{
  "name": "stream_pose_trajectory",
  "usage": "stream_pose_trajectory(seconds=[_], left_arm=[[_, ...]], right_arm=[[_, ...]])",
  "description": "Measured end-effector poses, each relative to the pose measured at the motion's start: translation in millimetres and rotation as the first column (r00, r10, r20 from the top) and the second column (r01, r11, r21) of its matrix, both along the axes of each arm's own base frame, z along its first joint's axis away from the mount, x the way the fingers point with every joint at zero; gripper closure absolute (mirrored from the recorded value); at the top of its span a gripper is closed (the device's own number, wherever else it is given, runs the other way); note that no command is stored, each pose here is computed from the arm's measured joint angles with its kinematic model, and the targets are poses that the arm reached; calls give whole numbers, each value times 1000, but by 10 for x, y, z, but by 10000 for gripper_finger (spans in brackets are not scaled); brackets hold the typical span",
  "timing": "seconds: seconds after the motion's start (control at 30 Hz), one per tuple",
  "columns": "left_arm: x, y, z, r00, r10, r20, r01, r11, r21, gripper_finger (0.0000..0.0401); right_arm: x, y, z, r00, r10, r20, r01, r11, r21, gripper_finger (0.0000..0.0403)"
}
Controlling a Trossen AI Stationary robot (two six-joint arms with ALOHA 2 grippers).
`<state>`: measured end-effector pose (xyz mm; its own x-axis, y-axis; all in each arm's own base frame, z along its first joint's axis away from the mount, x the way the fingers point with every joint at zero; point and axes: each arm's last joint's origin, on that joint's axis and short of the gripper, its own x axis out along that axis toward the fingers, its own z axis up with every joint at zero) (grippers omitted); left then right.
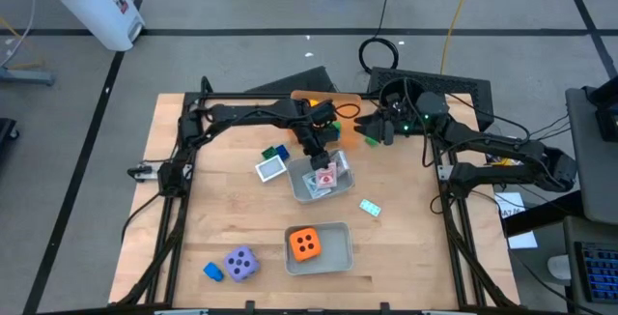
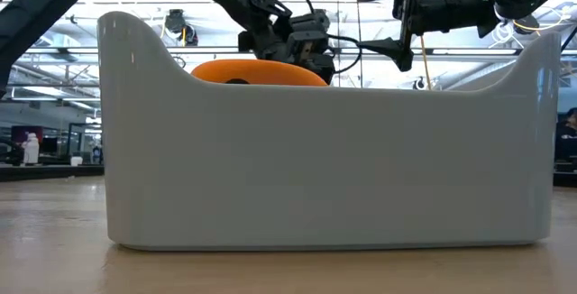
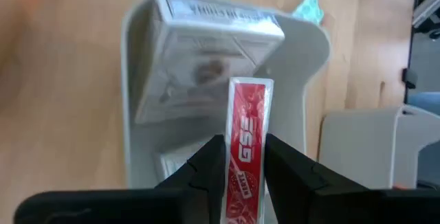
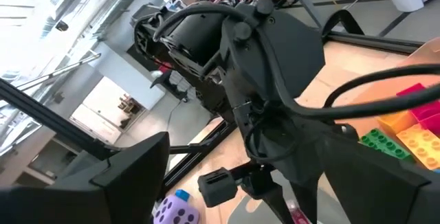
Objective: Pick & Place Toys
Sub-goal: Put the red deck of cards into the top gray bin, then put the green game piece into the orange bin
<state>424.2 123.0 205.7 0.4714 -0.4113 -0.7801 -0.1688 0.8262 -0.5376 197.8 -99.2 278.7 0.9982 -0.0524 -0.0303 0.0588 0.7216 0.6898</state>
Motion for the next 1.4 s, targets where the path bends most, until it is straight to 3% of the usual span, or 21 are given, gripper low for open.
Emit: stream_pose_trajectory(seconds=[0.2, 0.4, 0.67, 0.9, 1.1, 1.27, 1.4], left_arm=[[-14, 37, -16, 999, 35, -28, -33, 998, 57, 258], [-43, 105, 11, 995, 87, -40, -85, 996, 38, 208], [-227, 169, 532, 988, 132, 81, -137, 989, 55, 190], [-670, 63, 1327, 959, 161, 233, -210, 956, 205, 190], [-1265, -109, 1883, 938, 223, 264, -314, 869, 382, 190], [-1666, -218, 2013, 930, 335, 151, -366, 801, 475, 190], [-1777, -287, 1918, 927, 376, 0, -329, 811, 483, 190]], right_arm=[[0, 0, 0, 1000, 0, 0, 0, 1000, 0, 41], [0, 0, 0, 1000, 0, 0, 0, 1000, 0, 41], [0, 0, 0, 1000, 0, -1, 0, 1000, -7, 41], [0, 0, 1, 1000, 0, 0, 0, 1000, -10, 41], [0, -1, 1, 1000, -3, 0, 3, 1000, -8, 41], [0, -1, 1, 1000, -4, 1, 4, 1000, -1, 41], [0, -1, 1, 1000, -4, 2, 4, 1000, 22, 41]])
